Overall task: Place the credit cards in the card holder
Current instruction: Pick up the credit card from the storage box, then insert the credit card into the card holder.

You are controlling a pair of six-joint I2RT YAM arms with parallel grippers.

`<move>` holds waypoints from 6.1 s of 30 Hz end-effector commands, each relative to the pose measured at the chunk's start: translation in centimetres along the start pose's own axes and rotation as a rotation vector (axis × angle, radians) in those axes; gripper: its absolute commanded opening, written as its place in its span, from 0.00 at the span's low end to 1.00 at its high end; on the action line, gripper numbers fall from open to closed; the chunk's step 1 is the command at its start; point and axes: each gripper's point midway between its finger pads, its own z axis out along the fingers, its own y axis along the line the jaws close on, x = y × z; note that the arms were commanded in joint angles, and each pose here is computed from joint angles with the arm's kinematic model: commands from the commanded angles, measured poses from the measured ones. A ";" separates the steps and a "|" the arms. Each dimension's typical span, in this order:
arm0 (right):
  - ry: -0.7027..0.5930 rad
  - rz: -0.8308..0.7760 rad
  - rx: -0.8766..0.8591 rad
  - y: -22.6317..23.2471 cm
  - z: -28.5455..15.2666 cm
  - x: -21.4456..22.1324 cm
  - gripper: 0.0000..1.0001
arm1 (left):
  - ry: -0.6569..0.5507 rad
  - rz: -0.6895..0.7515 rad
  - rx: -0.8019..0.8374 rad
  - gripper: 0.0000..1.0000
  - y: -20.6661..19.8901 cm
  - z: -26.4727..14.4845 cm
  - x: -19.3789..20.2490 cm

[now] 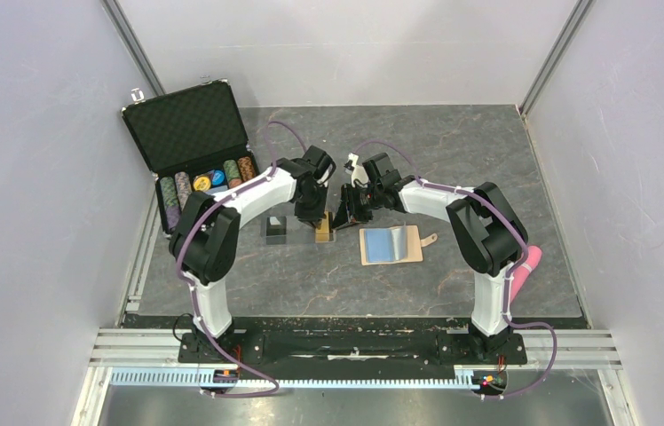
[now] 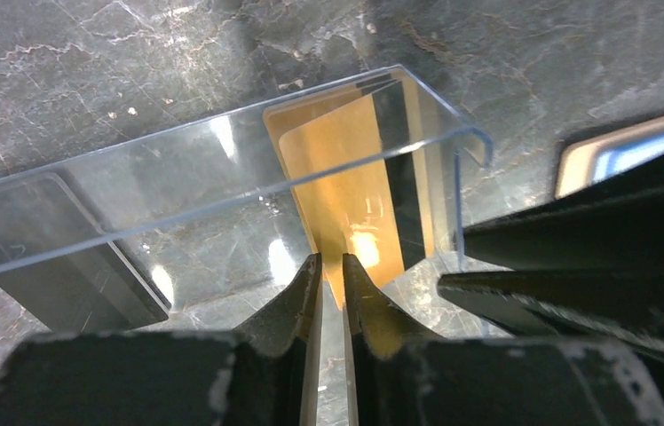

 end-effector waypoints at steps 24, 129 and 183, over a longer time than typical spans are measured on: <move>-0.051 -0.084 -0.034 2.0 -1.4 -1.4 0.35 | -0.110 -0.065 0.153 0.02 -1.6 -2.0 -1.2; -0.118 0.157 0.065 -10.6 -13.7 6.1 0.00 | 0.152 0.108 0.313 0.04 -11.3 3.1 5.7; -0.133 0.305 -0.020 -10.6 -12.1 6.1 0.00 | 0.136 0.106 0.279 0.06 -11.7 4.3 3.7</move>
